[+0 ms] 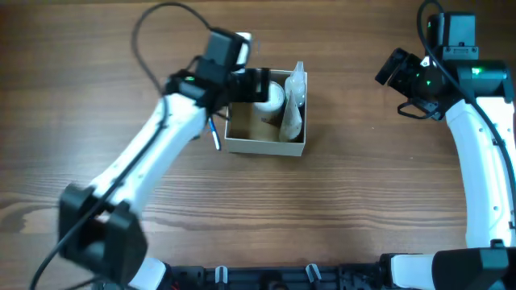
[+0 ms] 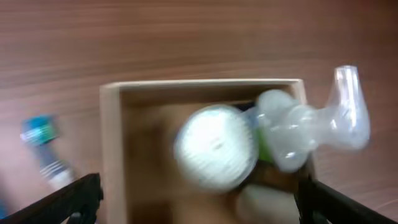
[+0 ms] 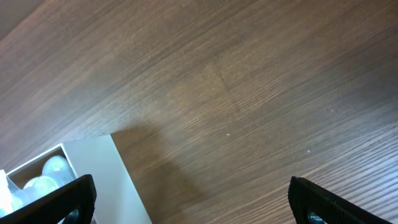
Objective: Pack container
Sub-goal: 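Carry the swab tub into the box and release it, then grasp the blue razor with the left gripper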
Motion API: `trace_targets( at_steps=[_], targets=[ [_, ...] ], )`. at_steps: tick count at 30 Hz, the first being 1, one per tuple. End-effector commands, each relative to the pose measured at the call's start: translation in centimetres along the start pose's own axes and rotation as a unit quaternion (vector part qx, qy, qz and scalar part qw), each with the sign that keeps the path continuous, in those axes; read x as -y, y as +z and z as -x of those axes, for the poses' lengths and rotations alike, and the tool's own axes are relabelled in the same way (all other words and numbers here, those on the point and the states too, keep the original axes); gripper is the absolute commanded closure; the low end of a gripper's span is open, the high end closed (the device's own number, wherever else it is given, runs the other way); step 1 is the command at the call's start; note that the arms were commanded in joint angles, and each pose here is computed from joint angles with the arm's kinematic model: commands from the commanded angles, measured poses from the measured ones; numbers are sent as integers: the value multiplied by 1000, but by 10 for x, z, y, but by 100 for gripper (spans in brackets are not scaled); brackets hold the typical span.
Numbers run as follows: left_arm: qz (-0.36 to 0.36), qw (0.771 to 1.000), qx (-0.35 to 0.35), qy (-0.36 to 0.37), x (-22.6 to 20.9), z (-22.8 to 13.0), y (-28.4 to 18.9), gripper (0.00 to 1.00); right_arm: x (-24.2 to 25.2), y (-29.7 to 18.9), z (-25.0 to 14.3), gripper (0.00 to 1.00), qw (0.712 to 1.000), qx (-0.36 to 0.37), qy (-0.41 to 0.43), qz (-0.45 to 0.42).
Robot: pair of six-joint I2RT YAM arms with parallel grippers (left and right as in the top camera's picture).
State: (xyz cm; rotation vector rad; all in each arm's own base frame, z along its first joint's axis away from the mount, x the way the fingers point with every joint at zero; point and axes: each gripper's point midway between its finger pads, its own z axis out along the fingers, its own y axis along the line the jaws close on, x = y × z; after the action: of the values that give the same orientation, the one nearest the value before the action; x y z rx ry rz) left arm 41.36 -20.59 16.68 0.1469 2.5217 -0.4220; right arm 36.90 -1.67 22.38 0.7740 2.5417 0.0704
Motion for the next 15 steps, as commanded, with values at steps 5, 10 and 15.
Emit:
trace_targets(
  at_steps=[5, 10, 15],
  targets=[
    [152, 970, -104, -159, -153, -43, -36, 1, 0, 7, -4, 0, 1000, -11, 5, -2],
    [158, 941, -225, -199, -183, -101, 28, 9, 0, 7, -4, 0, 1000, -11, 6, -2],
    [171, 923, -259, -226, -195, -127, 64, 25, 0, 7, -4, 0, 1000, -11, 5, -2]
  ],
)
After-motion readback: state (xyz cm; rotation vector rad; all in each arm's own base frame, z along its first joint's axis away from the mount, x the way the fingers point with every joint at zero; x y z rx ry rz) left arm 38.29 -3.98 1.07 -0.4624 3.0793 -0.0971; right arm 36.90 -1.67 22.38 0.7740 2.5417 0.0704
